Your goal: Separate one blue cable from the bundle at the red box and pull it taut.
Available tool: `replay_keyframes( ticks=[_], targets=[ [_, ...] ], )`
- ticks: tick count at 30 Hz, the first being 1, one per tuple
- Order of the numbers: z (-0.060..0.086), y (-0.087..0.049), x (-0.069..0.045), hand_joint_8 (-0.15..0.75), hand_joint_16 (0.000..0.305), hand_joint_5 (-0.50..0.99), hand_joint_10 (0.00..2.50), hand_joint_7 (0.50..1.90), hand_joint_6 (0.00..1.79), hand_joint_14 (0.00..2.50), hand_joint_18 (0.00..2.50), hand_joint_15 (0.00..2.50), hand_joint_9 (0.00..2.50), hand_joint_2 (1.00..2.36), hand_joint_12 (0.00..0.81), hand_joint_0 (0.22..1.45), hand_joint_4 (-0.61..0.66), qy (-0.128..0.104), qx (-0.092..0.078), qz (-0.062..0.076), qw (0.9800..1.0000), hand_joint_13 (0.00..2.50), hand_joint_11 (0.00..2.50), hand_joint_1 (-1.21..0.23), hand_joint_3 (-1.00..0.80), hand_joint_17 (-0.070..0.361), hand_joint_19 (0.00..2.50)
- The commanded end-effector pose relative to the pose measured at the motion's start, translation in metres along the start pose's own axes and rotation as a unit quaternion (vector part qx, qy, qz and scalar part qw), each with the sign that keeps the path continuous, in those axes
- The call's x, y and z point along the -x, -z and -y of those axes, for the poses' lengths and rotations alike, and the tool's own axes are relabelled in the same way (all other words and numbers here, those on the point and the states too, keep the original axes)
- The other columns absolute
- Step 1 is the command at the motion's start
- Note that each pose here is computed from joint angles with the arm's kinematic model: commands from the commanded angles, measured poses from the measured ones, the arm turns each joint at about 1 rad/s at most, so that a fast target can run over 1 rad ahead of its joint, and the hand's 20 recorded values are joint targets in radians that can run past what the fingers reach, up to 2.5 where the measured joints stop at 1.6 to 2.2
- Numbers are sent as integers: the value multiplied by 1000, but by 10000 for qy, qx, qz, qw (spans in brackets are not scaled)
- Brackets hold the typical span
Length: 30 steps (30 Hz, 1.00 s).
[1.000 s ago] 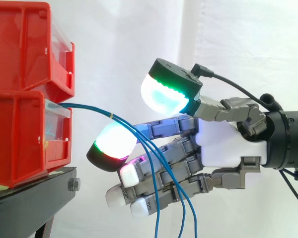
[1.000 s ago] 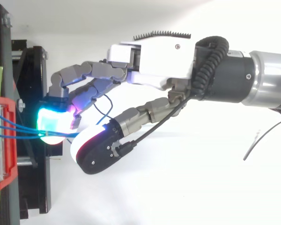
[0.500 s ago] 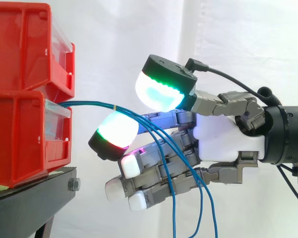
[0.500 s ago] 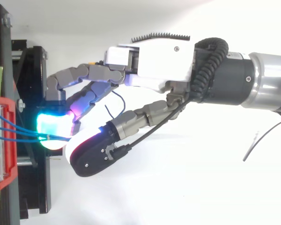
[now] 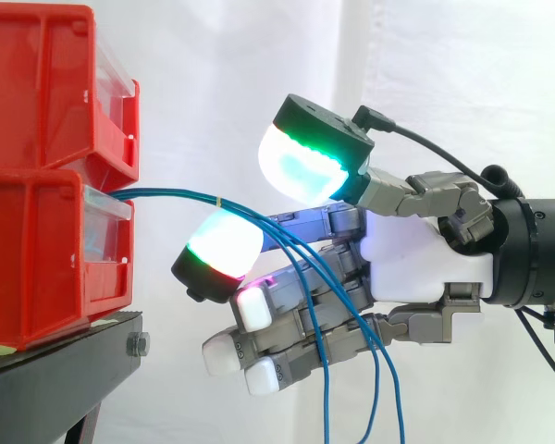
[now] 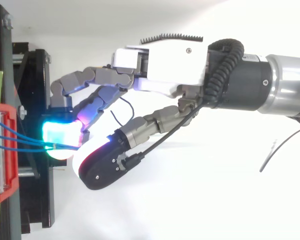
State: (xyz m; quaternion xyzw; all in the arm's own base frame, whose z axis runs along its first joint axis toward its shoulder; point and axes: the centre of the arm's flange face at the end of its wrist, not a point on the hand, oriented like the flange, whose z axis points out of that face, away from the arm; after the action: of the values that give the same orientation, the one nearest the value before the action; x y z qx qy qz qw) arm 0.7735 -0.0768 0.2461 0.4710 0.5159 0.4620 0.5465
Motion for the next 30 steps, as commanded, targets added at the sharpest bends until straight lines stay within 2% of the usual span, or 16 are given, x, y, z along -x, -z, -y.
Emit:
replay_keyframes(
  ticks=[1,6,17,23,30],
  targets=[
    [0,0,1,334,41,-84,19,1194,624,15,501,378,896,1000,363,510,155,1,-13,-8,10000,688,662,-554,-500,92,516],
    [0,0,0,334,40,-84,17,1171,649,15,520,394,930,1000,362,524,131,2,-20,-17,10000,721,667,-488,-500,90,534],
    [1,1,1,323,37,-103,21,1180,740,14,543,398,948,1009,350,580,118,4,-35,-19,10000,741,700,-706,-383,83,545],
    [1,1,1,324,37,-126,21,1193,807,15,551,414,954,1016,349,586,84,-3,-41,-27,10000,749,733,-747,-233,83,542],
    [1,1,2,319,37,-132,21,1176,826,15,577,416,945,1018,349,597,60,-3,-40,-35,10000,750,736,-796,-205,84,546]
  ],
)
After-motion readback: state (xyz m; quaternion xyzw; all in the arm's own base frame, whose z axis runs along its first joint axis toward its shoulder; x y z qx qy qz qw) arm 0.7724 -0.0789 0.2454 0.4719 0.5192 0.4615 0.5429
